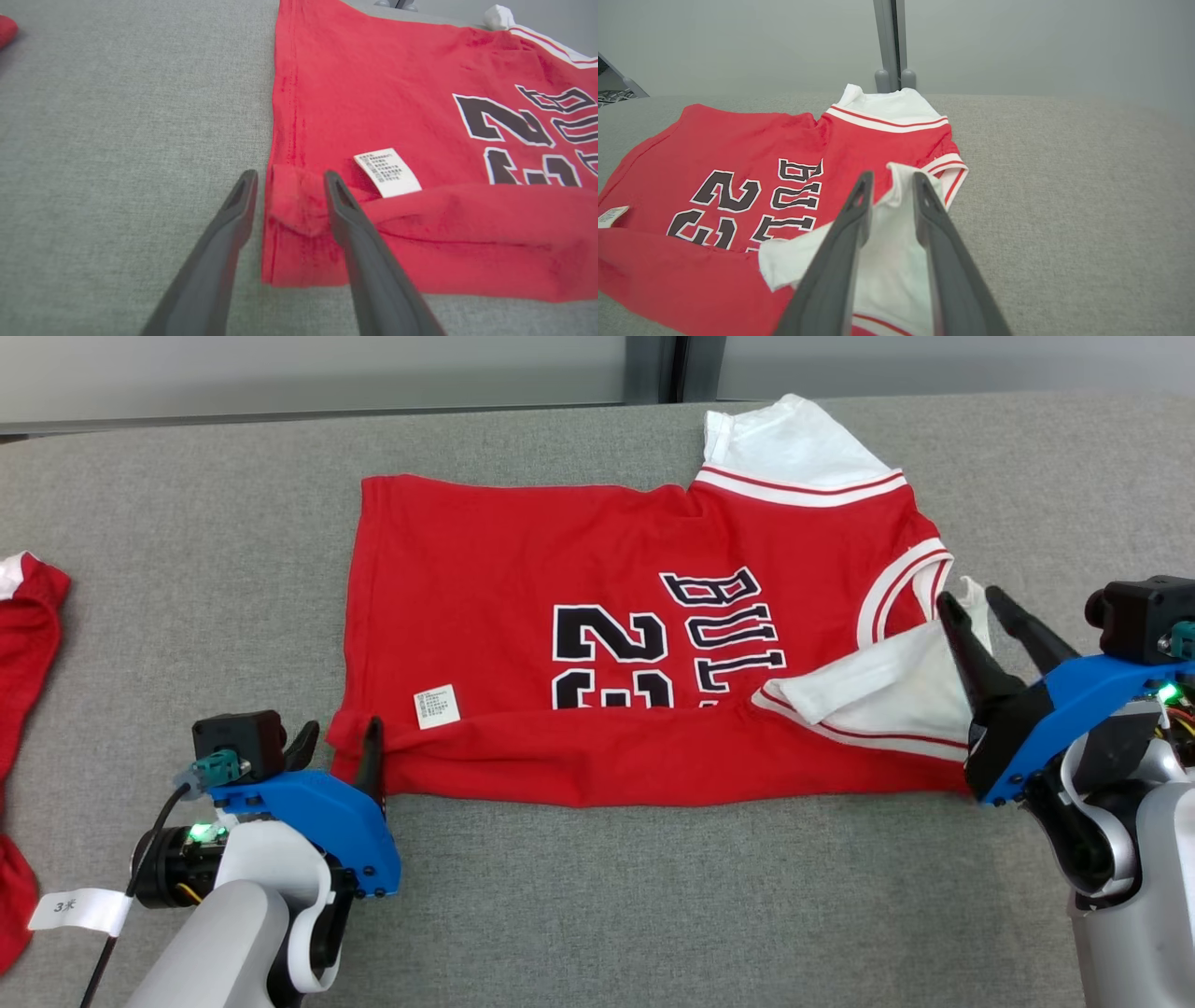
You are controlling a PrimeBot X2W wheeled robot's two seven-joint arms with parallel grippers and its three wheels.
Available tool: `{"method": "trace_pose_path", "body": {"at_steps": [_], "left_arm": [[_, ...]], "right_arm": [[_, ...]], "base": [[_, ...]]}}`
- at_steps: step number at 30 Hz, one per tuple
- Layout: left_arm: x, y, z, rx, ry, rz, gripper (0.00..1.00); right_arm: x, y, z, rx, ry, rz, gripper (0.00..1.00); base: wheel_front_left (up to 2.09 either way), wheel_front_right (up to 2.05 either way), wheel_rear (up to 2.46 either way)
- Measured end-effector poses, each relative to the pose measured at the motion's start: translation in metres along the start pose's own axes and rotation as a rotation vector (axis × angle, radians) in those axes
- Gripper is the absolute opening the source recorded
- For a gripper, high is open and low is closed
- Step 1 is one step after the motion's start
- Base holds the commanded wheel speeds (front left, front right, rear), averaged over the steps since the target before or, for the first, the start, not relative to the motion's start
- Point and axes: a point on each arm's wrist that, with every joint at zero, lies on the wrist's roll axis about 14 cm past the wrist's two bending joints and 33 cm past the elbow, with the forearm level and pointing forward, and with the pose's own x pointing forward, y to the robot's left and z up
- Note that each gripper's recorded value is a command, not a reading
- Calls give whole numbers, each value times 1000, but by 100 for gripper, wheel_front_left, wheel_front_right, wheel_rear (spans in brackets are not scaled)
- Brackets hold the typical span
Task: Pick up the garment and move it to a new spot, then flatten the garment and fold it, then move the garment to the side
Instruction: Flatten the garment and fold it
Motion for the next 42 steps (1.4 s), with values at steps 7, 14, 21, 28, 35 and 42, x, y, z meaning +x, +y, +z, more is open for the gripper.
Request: {"method": "trace_pose_path", "body": {"at_steps": [7, 14, 21, 28, 35, 42], "left_arm": [[-11, 13, 4, -19, -58, 61, 100], [-32, 21, -4, -36, -94, 100, 100], [-32, 6, -18, -20, -51, 60, 100], [-16, -4, -28, 6, 20, 26, 100], [-2, -2, -37, 20, 68, 31, 100], [5, -1, -46, 3, 113, 19, 33]], "right_arm": [[-5, 4, 8, 21, -55, 13, 100], [-36, -17, -22, 96, 18, -77, 100], [-62, -42, -52, 148, 87, -176, 100], [-57, -48, -89, 236, 176, -193, 100], [-33, -33, -108, 254, 244, -149, 100], [-20, -23, -123, 254, 309, -123, 89]], "base": [[0, 0, 0], [0, 0, 0], [0, 0, 0], [0, 0, 0], [0, 0, 0], [0, 0, 0]]}}
